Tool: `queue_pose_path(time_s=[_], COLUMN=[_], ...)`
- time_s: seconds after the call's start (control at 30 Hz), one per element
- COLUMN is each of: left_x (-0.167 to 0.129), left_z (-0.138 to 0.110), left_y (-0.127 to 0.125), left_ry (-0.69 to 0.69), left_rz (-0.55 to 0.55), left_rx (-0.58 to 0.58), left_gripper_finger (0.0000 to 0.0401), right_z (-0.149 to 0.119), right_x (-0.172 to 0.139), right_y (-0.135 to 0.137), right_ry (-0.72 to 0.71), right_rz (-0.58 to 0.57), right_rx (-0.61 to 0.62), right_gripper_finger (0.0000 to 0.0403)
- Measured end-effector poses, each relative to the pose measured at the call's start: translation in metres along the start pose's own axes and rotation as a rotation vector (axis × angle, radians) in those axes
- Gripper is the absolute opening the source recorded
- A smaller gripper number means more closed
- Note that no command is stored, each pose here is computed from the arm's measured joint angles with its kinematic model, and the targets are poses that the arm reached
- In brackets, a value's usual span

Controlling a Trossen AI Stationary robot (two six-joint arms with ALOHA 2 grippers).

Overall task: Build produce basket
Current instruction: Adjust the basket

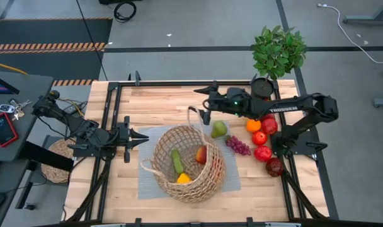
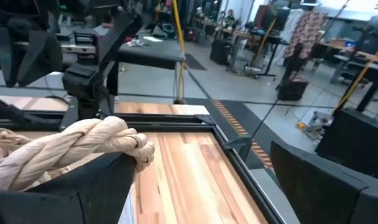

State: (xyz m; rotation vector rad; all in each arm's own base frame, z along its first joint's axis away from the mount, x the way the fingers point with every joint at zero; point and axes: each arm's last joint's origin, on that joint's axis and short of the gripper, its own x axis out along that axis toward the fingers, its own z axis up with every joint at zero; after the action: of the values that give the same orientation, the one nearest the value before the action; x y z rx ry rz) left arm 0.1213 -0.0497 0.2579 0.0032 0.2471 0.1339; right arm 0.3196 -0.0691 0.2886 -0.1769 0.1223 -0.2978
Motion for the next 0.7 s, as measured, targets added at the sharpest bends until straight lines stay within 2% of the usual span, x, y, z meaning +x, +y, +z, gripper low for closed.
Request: queue_pose_path(time_s=[0.2, 0.4, 0.7], left_x=[0.000, 0.000, 0.000], left_z=[0.000, 0.000, 0.000], left_y=[0.000, 0.000, 0.000], left_ry=[0.000, 0.000, 0.001], left_rz=[0.000, 0.000, 0.000], left_rx=[0.000, 0.000, 0.000], left_gripper_finger=[0.0048, 0.0048, 0.0048], right_z=[0.014, 0.025, 0.024], right_x=[0.013, 0.016, -0.006], right_y=[-0.015, -0.030, -0.031], right_ry=[0.060, 0.091, 0.256], right_rz=[-0.002, 0.068, 0.116], right_rx=[0.004, 0.088, 0.068], right_gripper_finger=[0.0373, 0.0373, 0.0373])
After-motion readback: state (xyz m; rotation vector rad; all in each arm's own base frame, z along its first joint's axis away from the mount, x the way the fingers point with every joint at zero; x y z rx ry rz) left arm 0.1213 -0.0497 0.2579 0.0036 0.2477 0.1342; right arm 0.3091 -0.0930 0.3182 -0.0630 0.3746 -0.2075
